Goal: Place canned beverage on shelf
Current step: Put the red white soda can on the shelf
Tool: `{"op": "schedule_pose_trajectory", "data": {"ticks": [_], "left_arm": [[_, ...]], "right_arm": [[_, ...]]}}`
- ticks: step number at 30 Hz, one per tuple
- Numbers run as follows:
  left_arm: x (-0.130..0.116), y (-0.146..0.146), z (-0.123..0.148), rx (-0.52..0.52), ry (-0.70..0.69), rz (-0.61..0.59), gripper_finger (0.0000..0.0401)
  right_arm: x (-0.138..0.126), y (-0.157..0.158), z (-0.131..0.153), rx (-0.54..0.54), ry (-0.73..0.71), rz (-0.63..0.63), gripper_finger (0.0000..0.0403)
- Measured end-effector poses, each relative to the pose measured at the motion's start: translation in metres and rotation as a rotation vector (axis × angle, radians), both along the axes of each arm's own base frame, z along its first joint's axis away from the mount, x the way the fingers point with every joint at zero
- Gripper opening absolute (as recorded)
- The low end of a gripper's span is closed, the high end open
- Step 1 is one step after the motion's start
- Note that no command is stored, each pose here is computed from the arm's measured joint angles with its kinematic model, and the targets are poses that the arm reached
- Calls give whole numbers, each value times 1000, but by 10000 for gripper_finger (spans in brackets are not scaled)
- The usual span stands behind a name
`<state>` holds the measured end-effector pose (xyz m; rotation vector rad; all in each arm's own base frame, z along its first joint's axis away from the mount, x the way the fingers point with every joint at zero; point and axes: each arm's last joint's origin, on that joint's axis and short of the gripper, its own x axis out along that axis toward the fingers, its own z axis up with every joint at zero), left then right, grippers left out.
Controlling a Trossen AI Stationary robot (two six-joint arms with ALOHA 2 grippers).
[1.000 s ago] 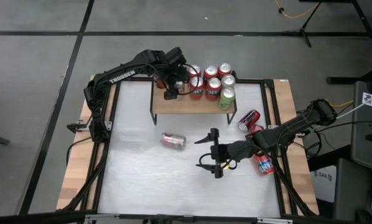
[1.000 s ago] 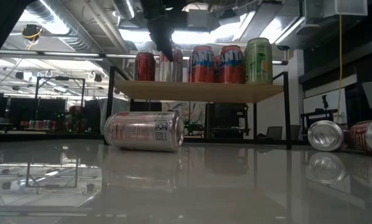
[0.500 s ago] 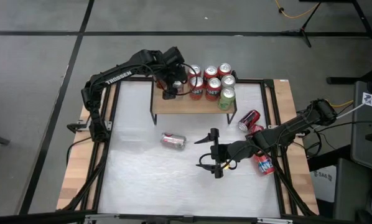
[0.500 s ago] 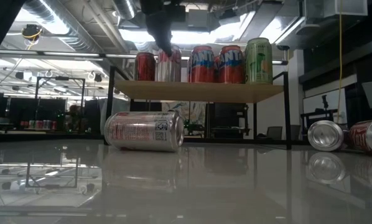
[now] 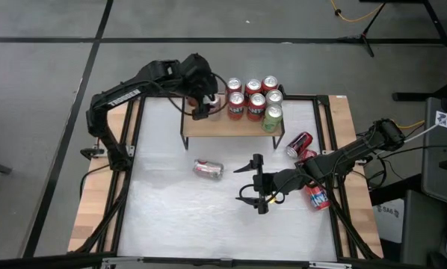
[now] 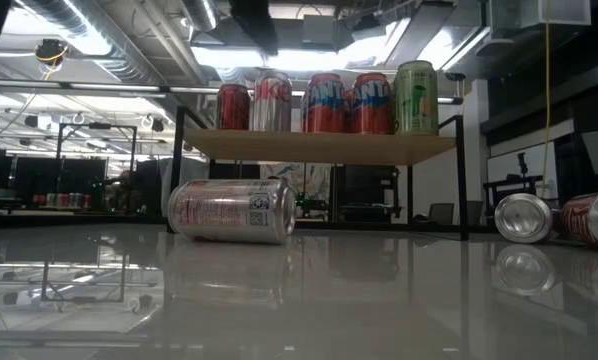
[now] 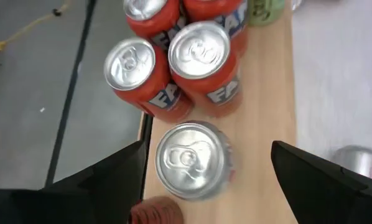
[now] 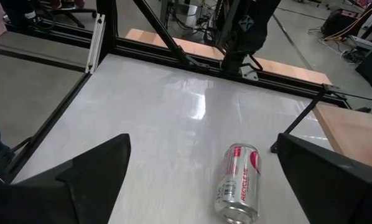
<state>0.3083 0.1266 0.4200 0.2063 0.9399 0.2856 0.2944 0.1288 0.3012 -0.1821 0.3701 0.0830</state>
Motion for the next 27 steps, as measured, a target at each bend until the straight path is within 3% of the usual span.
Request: {"op": "schedule_pose_trajectory", "data": {"ticks": [5,10,15,20,27], "left_arm": [[-9,-32,11,-103,-44,17,331],[4,-69,-6,-202,-3,-56,308],[24,-107,-43,-200,31,-152,274],[25,-130,-67,-106,99,-88,227],[27,-143,-107,-138,155,-93,164]], "right_arm": [[0,0,0,-2,5,0,392],[0,0,0,-2,5,0,392],[0,0,-1,-5,12,2,392],[-1,1,-3,-2,32,28,392],[-1,1,-3,5,33,42,392]]}}
